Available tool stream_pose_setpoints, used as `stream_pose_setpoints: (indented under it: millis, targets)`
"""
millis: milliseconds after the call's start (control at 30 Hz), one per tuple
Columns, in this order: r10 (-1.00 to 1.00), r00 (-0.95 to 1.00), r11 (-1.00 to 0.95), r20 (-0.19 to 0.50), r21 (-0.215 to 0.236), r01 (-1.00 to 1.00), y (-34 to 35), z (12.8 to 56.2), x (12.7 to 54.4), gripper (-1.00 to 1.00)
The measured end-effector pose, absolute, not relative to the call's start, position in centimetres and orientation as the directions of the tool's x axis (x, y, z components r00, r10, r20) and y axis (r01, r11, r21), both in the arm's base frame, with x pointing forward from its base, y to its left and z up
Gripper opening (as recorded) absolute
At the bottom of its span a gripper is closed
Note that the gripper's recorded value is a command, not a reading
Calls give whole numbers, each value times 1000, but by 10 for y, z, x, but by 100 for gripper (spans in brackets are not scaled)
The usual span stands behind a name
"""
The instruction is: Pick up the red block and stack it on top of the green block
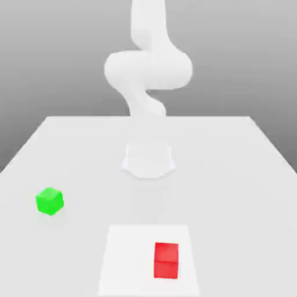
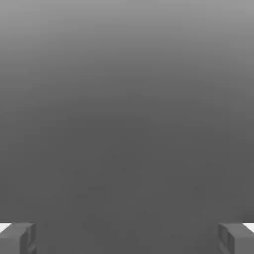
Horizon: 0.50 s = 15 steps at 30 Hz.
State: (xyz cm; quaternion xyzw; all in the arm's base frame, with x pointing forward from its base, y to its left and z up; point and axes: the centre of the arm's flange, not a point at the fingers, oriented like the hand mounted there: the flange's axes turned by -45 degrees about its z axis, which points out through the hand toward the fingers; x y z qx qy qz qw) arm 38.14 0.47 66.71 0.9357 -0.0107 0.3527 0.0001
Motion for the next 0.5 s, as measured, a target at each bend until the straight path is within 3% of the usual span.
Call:
stream_pose_setpoints:
  millis: [233, 500]
  targets:
    - [-38, 879, -999, 476, 1, -43, 15, 528, 451, 0]
    - [-59, 968, -998, 243, 5, -62, 26, 362, 472, 0]
